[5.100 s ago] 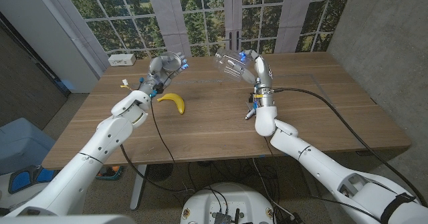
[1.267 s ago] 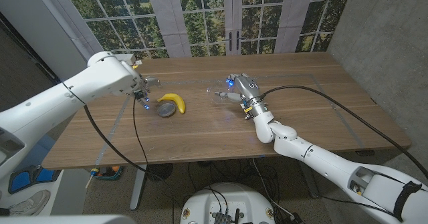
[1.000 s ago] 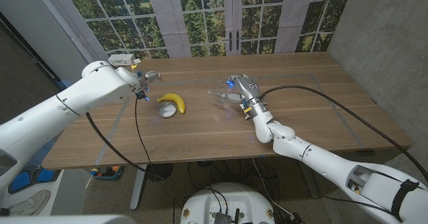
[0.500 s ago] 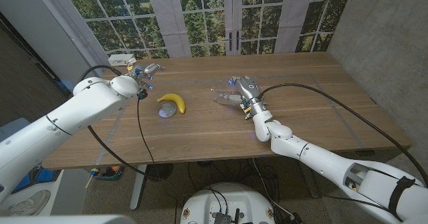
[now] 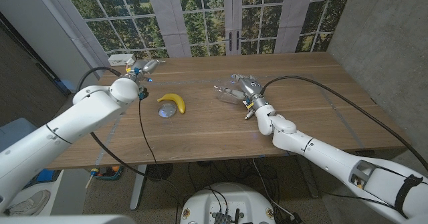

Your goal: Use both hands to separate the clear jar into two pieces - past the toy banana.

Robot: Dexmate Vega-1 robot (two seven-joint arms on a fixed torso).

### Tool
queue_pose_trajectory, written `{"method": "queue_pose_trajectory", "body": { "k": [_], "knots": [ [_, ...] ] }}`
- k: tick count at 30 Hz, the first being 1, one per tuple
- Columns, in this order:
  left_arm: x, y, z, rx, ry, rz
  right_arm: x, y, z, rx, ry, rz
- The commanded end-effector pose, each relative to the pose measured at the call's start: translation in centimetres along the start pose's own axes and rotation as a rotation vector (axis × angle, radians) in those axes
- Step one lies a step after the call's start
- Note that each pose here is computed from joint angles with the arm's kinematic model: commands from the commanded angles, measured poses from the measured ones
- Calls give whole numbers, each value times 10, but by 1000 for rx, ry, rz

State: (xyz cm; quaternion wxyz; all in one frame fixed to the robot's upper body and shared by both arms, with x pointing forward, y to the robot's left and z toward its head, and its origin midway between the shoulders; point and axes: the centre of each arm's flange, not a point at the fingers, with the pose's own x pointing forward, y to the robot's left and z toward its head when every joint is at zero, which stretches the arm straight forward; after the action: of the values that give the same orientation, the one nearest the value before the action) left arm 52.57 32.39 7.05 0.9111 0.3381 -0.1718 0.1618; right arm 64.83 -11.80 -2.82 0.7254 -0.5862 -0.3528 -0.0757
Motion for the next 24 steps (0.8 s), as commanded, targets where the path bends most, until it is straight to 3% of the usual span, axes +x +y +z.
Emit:
{"method": "queue_pose_trajectory", "body": {
  "k": [1,4,8,14,24],
  "knots": [
    [-1,-2,-4,-28,-68,52,6,-19,-9,220,-17,63],
    [2,-3,-7,-71,-108,25,6,-25,-10,299,-31,67],
    [5,-5,-10,-115,-246,56,6,-32,-10,380,-61,56],
    [10,-6,-13,-181,-343,38,6,-42,-13,478,-98,26],
    [29,-10,-27,-352,-476,-64,9,-53,-20,646,-123,-14]
  ]
}}
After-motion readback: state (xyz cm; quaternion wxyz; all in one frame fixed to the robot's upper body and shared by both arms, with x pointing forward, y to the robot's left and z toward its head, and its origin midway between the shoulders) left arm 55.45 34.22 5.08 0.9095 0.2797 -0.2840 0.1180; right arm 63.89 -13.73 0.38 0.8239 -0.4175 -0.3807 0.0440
